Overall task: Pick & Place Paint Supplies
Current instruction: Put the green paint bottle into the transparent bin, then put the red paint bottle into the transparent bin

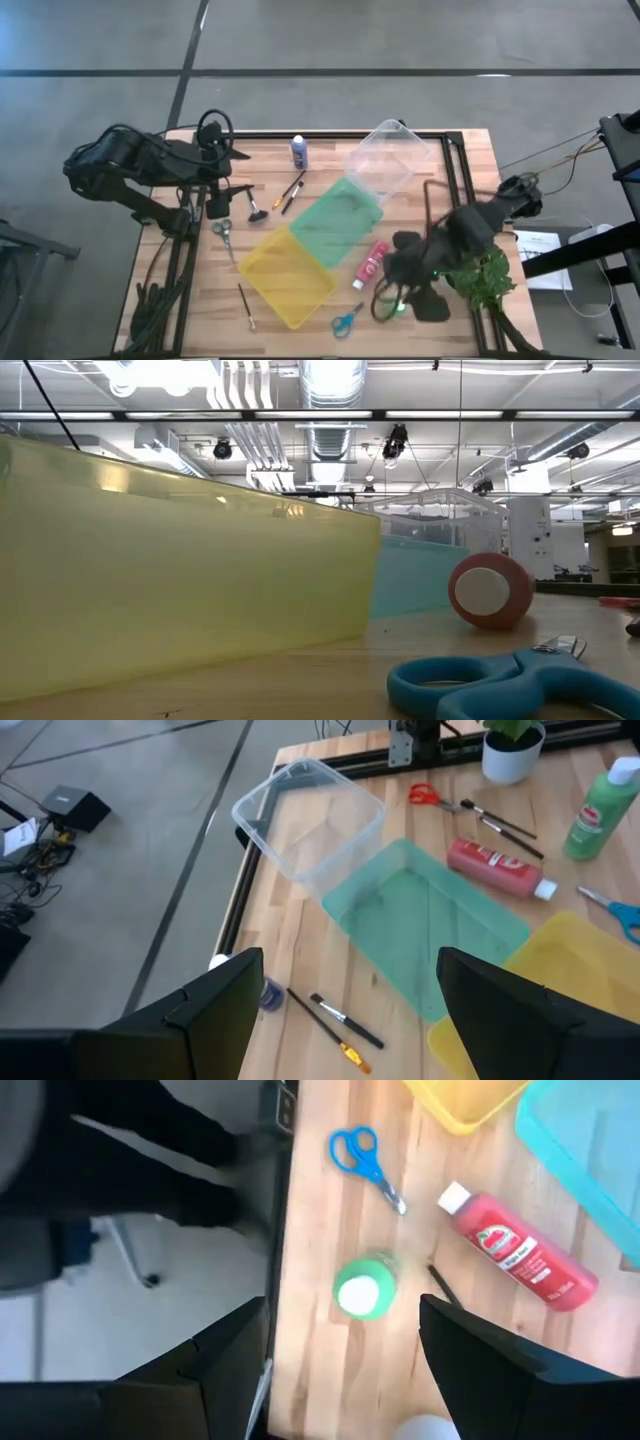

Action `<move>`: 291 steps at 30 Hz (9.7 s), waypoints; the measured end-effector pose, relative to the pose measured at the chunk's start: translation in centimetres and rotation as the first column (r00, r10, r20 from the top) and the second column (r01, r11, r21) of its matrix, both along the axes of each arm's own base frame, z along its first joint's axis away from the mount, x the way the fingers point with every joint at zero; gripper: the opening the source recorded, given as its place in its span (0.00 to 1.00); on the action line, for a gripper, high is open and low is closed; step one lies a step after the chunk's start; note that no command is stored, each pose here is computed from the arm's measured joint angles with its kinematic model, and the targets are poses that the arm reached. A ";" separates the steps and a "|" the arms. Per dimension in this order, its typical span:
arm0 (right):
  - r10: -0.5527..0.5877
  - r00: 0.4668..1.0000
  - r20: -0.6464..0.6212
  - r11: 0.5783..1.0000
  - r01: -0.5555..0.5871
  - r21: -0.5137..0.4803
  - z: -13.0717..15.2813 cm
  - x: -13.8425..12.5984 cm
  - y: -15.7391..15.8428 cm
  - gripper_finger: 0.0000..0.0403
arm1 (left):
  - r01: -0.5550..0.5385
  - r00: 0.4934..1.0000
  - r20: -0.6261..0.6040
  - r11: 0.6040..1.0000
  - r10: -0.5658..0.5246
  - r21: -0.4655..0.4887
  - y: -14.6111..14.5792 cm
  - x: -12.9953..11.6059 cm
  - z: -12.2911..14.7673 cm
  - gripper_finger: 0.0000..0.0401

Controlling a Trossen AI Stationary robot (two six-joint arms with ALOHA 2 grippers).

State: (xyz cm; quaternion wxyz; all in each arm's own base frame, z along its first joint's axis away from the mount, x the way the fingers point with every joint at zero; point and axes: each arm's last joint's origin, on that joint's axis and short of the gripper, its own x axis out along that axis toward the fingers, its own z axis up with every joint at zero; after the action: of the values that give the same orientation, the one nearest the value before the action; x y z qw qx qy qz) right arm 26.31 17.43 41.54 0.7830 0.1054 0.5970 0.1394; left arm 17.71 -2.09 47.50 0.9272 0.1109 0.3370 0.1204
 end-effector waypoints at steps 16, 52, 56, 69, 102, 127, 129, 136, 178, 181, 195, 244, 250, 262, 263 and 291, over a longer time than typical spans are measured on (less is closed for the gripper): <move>-0.082 0.994 -0.066 0.960 0.061 -0.272 -6.4 0.6 8.0 0.62 | 0.018 0.999 -0.040 1.000 -0.017 0.024 0.0 -0.2 -0.2 0.77; -0.247 0.969 -0.002 0.939 0.239 -0.249 -11.1 -2.4 6.0 0.62 | 0.009 0.992 -0.124 1.000 -0.007 0.011 -0.3 1.3 -3.0 0.77; -0.252 0.968 0.015 0.943 0.249 -0.220 -11.9 -2.0 6.1 0.62 | 0.010 0.994 -0.109 1.000 -0.008 0.009 -0.4 1.5 -3.1 0.77; -0.294 0.956 -0.012 0.927 0.281 -0.249 -13.3 -2.0 5.7 0.62 | 0.015 0.997 -0.075 1.000 -0.014 0.010 -0.2 0.9 -2.6 0.77; -0.383 0.922 -0.053 0.912 0.368 -0.180 -9.8 -1.1 3.4 0.28 | 0.012 0.998 -0.063 1.000 -0.012 0.005 0.0 -0.1 -2.3 0.77; -0.742 0.648 0.174 0.616 0.761 -0.204 2.6 -3.6 -29.6 0.28 | 0.020 1.000 -0.013 0.999 -0.020 0.043 0.0 0.3 -1.8 0.77; -0.765 0.627 0.148 0.596 0.777 -0.203 2.1 -4.5 -31.5 0.28 | 0.020 1.000 -0.007 0.999 -0.020 0.042 0.0 0.4 -1.8 0.77; -0.732 0.681 -0.006 0.656 0.704 -0.273 -2.1 -4.7 -34.7 0.28 | 0.008 1.000 0.012 0.999 -0.008 0.041 0.0 0.5 -1.7 0.77; -0.738 0.674 -0.006 0.640 0.698 -0.323 -12.6 -2.2 -38.7 0.28 | -0.054 0.998 0.029 0.998 0.054 -0.009 0.1 0.5 -1.7 0.77; -0.739 0.673 -0.010 0.640 0.698 -0.322 -13.4 -2.2 -38.7 0.28 | -0.054 0.998 0.029 0.998 0.055 -0.009 0.1 0.5 -1.7 0.77; -0.733 0.680 0.003 0.641 0.692 -0.333 -13.7 -2.2 -38.7 0.33 | -0.063 0.997 0.033 0.998 0.064 -0.021 0.2 0.5 -1.7 0.77; -0.229 0.962 0.148 0.970 0.238 -0.047 -5.0 -3.6 -10.7 0.73 | -0.068 0.997 0.031 0.998 0.069 -0.013 0.2 0.5 -1.7 0.77; 0.074 0.959 0.272 0.992 -0.042 -0.122 -6.6 -0.7 -6.6 0.73 | -0.060 0.998 0.027 0.998 0.060 -0.002 0.2 0.5 -1.7 0.77; 0.401 0.906 0.136 0.881 -0.340 -0.330 -13.6 4.5 -3.8 0.73 | -0.049 0.999 0.023 0.999 0.049 -0.001 0.2 0.5 -1.7 0.77; 0.404 0.907 0.120 0.877 -0.347 -0.331 -14.2 4.8 -3.6 0.73 | -0.049 0.999 0.023 0.999 0.049 -0.001 0.1 0.5 -1.7 0.77; 0.605 0.796 0.026 0.712 -0.526 -0.466 -24.0 8.5 0.7 0.72 | -0.040 0.998 -0.057 0.999 0.042 0.024 0.2 0.0 -2.3 0.77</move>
State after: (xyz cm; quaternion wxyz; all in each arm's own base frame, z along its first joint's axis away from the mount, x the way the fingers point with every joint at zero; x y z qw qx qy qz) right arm 34.78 18.14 17.50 0.7547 -0.2737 0.5438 0.2445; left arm 17.74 -1.86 45.19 0.9132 0.1177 0.3642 0.1399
